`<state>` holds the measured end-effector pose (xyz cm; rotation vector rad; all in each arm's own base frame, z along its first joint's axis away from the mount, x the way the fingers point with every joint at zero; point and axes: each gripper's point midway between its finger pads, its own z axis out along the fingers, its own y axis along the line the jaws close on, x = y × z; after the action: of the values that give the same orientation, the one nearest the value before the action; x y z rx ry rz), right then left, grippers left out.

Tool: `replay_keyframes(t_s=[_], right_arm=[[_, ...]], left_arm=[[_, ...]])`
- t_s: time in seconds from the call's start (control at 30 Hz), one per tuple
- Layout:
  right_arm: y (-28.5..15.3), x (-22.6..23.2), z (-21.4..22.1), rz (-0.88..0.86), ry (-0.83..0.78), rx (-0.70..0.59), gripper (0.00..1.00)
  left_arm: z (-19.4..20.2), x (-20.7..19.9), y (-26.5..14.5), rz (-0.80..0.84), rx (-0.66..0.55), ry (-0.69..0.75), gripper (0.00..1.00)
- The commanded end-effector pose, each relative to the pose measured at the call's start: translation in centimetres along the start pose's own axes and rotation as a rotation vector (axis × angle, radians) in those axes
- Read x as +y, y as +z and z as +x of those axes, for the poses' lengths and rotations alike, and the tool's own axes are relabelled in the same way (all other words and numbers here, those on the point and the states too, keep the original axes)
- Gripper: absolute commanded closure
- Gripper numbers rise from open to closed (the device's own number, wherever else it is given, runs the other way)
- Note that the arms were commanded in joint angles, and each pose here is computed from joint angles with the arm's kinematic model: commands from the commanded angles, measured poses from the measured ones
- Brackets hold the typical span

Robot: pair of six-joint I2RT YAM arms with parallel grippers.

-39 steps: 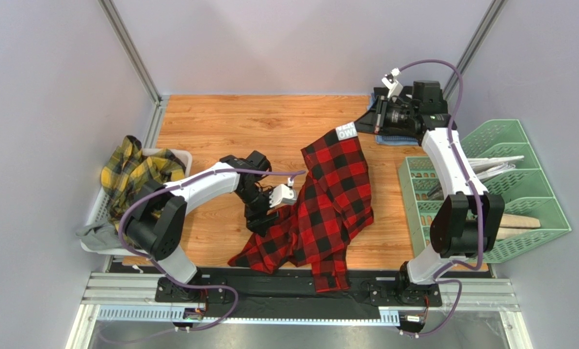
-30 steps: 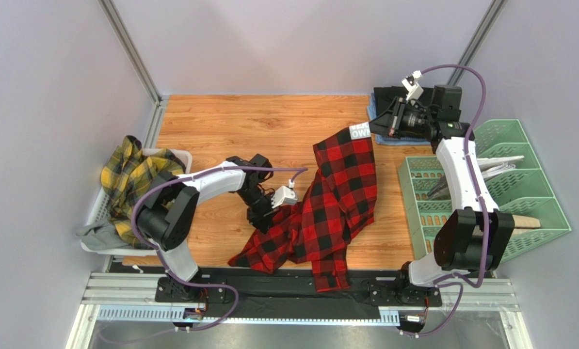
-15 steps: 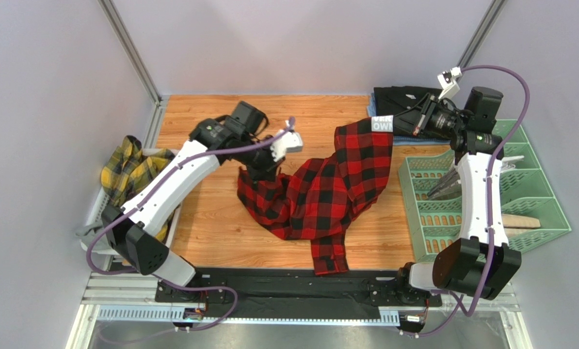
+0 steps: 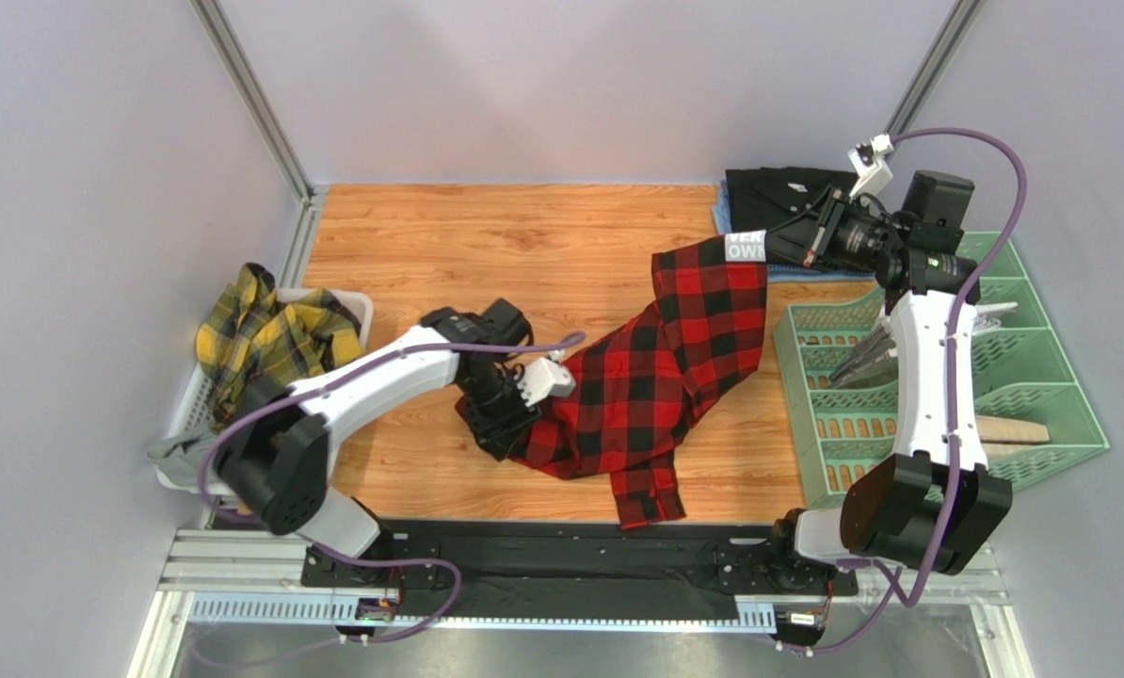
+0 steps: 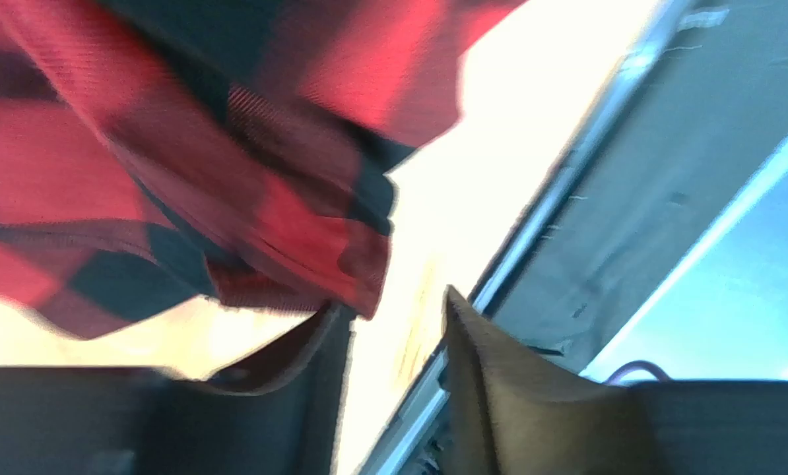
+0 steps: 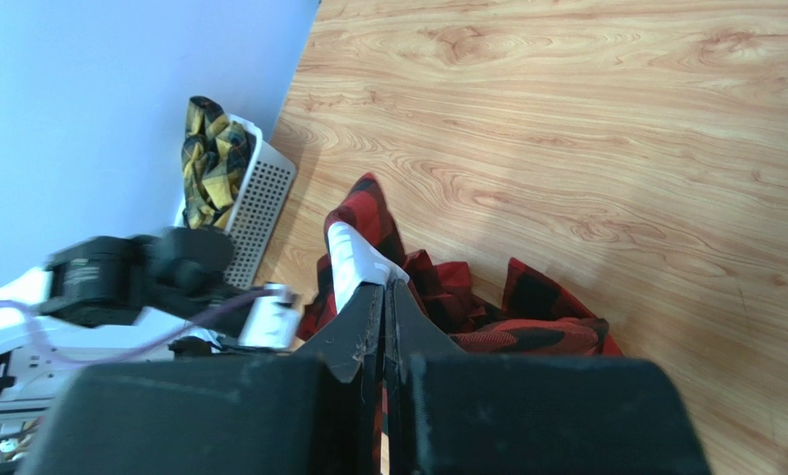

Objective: Fold and stack the long sleeve shirts
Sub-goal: Flatten the shirt out

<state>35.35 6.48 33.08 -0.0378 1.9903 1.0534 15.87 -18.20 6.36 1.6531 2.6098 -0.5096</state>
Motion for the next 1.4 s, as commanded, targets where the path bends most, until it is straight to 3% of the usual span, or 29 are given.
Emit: replay_keyframes(t_s=[0.0, 0.07, 0.13, 0.3, 0.37, 0.53, 0.8, 1.03, 1.37], right_arm=[[-0.2, -0.6, 0.2, 0.018, -0.044, 0.013, 1.0], [-0.2, -0.7, 0.5, 0.026, -0.055, 0.023, 1.0], [-0.3, -0.8, 0.4, 0.034, -0.065, 0.021, 1.0], [-0.3, -0.7, 0.3, 0.032, -0.062, 0.03, 1.0], [-0.3, -0.8, 0.4, 0.033, -0.06, 0.036, 1.0], [0.0, -1.3, 0.7, 0.031, -0.045, 0.049, 1.0], [0.4, -2.0, 0.6, 0.037, -0.028, 0.069, 1.0], [0.6, -2.4, 0.8, 0.038, -0.018, 0.081, 1.0], [0.7, -2.9, 1.3, 0.039, -0.008, 0.097, 1.0]], left_arm=[[-4.7, -1.4, -7.4, 0.018, -0.371, 0.187, 0.48], [-5.4, 2.0, -10.4, -0.067, -0.481, 0.237, 0.44], [-5.4, 5.1, -11.6, -0.129, -0.486, 0.342, 0.43], [-6.0, 8.2, -11.6, -0.191, -0.521, 0.659, 0.4], [-6.3, 10.1, -10.6, -0.232, -0.476, 0.787, 0.39], [-7.8, 13.4, -8.3, -0.198, -0.399, 0.891, 0.41], [-7.2, 13.2, -2.3, -0.1, -0.206, 1.125, 0.42], [-5.7, 12.4, 0.4, -0.028, -0.095, 1.222, 0.42], [-4.0, 14.4, -1.7, -0.08, -0.056, 1.174, 0.41]])
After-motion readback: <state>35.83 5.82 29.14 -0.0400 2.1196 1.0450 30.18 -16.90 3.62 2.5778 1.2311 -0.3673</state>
